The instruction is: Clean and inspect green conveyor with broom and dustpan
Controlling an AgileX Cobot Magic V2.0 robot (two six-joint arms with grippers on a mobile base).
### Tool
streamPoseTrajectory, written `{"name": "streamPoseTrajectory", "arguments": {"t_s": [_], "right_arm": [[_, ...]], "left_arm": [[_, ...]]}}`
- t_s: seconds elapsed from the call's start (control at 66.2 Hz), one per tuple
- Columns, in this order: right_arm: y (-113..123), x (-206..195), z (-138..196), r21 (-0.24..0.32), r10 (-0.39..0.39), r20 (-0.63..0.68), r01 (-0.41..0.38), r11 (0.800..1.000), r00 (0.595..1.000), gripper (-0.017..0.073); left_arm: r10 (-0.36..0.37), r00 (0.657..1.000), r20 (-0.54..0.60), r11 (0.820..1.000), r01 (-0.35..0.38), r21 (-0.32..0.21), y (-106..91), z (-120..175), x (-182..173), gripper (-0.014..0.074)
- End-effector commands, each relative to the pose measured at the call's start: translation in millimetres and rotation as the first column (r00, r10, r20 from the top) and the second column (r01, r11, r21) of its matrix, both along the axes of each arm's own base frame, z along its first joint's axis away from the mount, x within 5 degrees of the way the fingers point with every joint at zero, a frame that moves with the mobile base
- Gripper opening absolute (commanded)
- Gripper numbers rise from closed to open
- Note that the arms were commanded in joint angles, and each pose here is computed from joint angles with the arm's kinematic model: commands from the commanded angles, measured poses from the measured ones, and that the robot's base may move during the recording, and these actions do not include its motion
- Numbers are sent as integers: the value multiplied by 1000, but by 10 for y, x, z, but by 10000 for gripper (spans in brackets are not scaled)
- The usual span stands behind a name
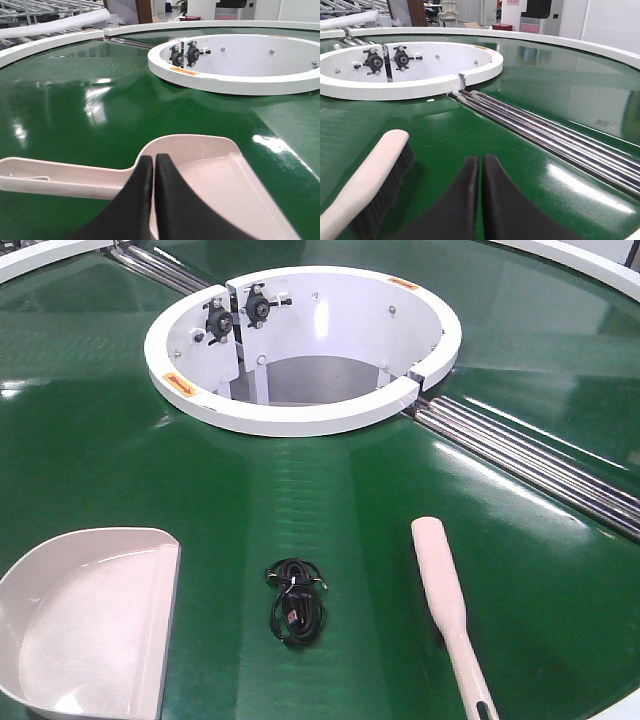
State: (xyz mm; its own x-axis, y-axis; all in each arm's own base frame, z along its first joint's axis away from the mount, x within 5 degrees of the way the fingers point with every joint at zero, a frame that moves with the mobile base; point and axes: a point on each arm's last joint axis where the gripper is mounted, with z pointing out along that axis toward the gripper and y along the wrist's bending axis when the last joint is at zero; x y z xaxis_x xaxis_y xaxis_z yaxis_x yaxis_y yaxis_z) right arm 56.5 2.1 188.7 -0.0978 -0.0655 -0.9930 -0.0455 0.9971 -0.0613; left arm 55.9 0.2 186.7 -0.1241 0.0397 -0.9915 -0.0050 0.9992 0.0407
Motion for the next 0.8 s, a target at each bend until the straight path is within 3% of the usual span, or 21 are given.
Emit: {"name": "streamPoseTrajectory", "arguments": {"t_s": [0.0, 0.287, 0.393, 0.484, 0.62, 0.68, 0.786], "right_arm": [[-2, 2, 32, -11, -3, 73, 4, 1000, 997, -6], [-2, 2, 35, -11, -3, 76, 4, 1000, 997, -6], [1, 2, 96, -5, -1, 143, 2, 1000, 990, -6], [3, -12, 221, 49, -4, 276, -10, 999, 961, -6], [3, -53, 380, 53, -5, 427, -20, 998, 904, -6], [3, -62, 433, 53, -5, 431, -19, 998, 902, -6], [3, -86, 561, 46, -4, 437, -18, 999, 899, -6]], "left_arm": [[5, 998, 62, 1000, -4, -8, 4, -6, 4, -22], [5, 998, 67, 1000, -5, -9, 4, -2, 4, -23], [9, 993, 122, 1000, -7, -17, 6, 48, 6, -23], [25, 975, 221, 997, -8, -75, 14, 140, 1, -23], [70, 931, 357, 985, -9, -170, 46, 272, -23, -23], [90, 911, 403, 981, -11, -194, 61, 316, -36, -23], [101, 881, 463, 981, -12, -192, 73, 396, -60, -23]]}}
